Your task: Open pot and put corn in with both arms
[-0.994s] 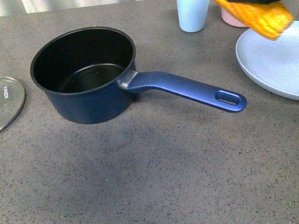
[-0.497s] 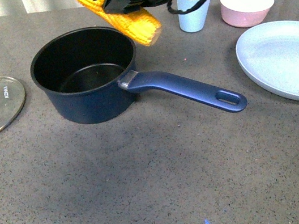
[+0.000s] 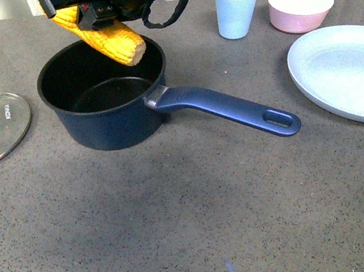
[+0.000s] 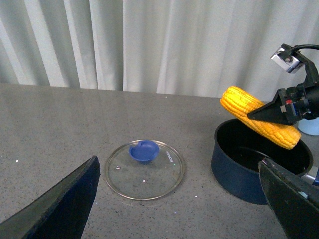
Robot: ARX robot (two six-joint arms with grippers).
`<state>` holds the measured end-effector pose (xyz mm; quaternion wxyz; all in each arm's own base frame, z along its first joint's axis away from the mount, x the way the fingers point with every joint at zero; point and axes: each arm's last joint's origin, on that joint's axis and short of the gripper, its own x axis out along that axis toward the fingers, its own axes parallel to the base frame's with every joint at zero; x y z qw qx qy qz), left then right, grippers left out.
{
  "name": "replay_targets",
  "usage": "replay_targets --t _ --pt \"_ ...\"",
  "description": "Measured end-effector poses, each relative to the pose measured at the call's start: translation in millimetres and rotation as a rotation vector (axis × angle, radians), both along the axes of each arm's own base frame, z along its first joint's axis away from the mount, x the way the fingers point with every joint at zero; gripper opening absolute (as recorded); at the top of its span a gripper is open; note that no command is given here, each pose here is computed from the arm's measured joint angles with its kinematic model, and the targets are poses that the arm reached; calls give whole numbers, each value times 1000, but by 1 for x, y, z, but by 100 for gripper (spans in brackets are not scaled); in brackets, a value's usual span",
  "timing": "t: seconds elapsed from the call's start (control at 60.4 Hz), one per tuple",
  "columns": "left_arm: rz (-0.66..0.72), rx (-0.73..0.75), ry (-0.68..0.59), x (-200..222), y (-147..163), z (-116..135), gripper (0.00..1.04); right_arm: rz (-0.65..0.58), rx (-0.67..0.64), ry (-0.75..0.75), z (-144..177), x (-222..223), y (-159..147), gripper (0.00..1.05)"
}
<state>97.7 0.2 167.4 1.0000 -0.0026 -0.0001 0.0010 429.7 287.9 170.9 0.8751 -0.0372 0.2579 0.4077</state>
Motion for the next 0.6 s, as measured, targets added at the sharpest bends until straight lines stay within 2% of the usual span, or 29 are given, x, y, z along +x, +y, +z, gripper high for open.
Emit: replay_targets --t 0.099,0.248,0.596 --pt "0 0 0 0 0 0 96 -1 -8 8 -4 -1 0 18" --pt "0 0 0 0 0 0 96 -18 -23 21 -10 -1 -4 45" --pt "0 0 0 0 0 0 96 -47 -21 34 -19 -6 -19 96"
